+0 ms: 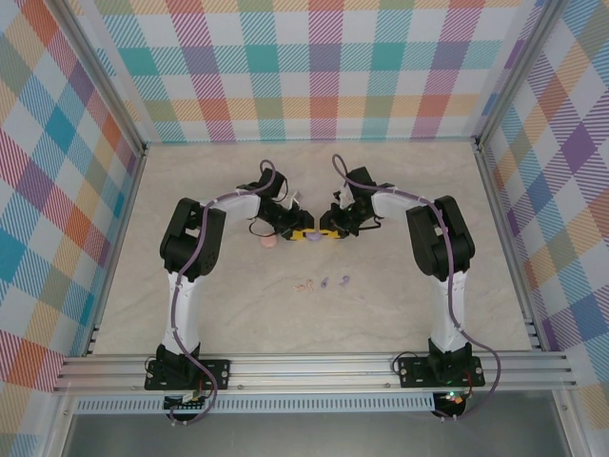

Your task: Insert wireless bluetooth earbuds into charging case

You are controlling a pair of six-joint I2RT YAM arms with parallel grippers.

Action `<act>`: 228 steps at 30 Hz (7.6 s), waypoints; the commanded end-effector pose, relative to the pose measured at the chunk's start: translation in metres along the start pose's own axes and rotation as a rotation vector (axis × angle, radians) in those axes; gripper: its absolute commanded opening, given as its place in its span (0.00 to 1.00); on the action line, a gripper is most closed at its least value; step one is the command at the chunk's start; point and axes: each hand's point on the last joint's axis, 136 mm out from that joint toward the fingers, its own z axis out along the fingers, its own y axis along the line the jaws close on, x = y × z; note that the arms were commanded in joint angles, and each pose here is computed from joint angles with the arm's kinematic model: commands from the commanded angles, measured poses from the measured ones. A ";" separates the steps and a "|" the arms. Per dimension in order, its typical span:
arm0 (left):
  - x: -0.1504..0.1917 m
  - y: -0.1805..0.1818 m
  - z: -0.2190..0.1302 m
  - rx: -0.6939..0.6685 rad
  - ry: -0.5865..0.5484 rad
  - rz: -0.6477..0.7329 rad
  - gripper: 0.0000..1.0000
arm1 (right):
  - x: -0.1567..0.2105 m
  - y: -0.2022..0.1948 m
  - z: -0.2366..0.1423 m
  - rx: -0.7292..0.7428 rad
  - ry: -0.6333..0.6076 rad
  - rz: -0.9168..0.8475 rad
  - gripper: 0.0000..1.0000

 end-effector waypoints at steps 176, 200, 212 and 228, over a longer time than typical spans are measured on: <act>0.024 -0.027 -0.012 -0.539 -0.162 0.220 0.71 | 0.026 -0.083 -0.088 0.072 -0.071 0.093 0.58; 0.059 -0.048 0.002 -0.261 -0.040 0.263 0.45 | 0.051 -0.062 -0.047 0.077 0.068 0.047 0.29; 0.057 -0.030 0.018 -0.267 -0.025 0.211 0.31 | 0.058 -0.060 -0.032 0.083 0.100 0.053 0.25; 0.063 -0.012 0.028 -0.273 -0.007 0.171 0.28 | 0.062 -0.045 -0.026 -0.039 0.102 0.070 0.40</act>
